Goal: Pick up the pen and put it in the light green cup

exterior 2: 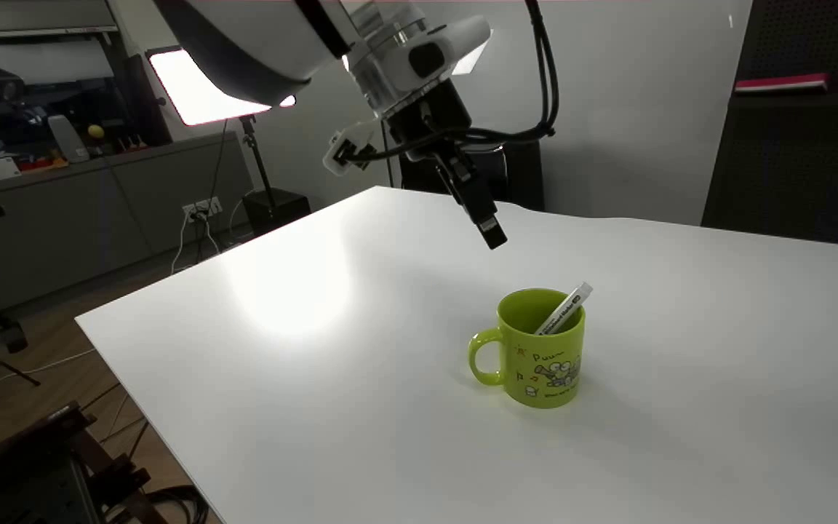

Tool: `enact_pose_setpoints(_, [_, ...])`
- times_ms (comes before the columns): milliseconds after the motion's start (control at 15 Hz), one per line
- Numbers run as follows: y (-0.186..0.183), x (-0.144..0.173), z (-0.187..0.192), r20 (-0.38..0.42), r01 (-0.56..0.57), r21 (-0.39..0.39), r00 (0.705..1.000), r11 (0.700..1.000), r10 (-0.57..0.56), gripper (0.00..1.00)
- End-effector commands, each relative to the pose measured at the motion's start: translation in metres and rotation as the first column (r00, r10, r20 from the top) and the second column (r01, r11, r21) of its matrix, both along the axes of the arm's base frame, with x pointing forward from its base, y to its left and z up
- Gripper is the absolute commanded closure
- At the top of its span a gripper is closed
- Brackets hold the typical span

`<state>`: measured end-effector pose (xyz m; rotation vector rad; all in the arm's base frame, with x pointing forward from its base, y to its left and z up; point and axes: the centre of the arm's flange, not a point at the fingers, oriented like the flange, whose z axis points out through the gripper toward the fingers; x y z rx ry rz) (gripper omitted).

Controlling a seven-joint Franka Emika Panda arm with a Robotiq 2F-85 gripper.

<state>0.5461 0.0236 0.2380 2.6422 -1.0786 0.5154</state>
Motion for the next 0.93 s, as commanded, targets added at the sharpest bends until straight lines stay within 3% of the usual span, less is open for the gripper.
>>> enact_pose_setpoints(0, [0.005, 0.013, 0.026, -0.117, -0.063, 0.104, 0.990, 0.993, 0.076, 0.39])
enact_pose_setpoints(400, [0.011, 0.019, 0.047, -0.246, -0.143, 0.242, 0.948, 0.960, 0.203, 0.02])
enact_pose_setpoints(733, [0.012, 0.021, 0.057, -0.350, -0.212, 0.298, 0.883, 0.931, 0.313, 0.00])
enact_pose_setpoints(800, [0.014, 0.014, 0.046, -0.320, -0.193, 0.289, 0.904, 0.938, 0.284, 0.00])
enact_pose_setpoints(867, [0.014, 0.014, 0.047, -0.324, -0.197, 0.288, 0.901, 0.937, 0.289, 0.00])
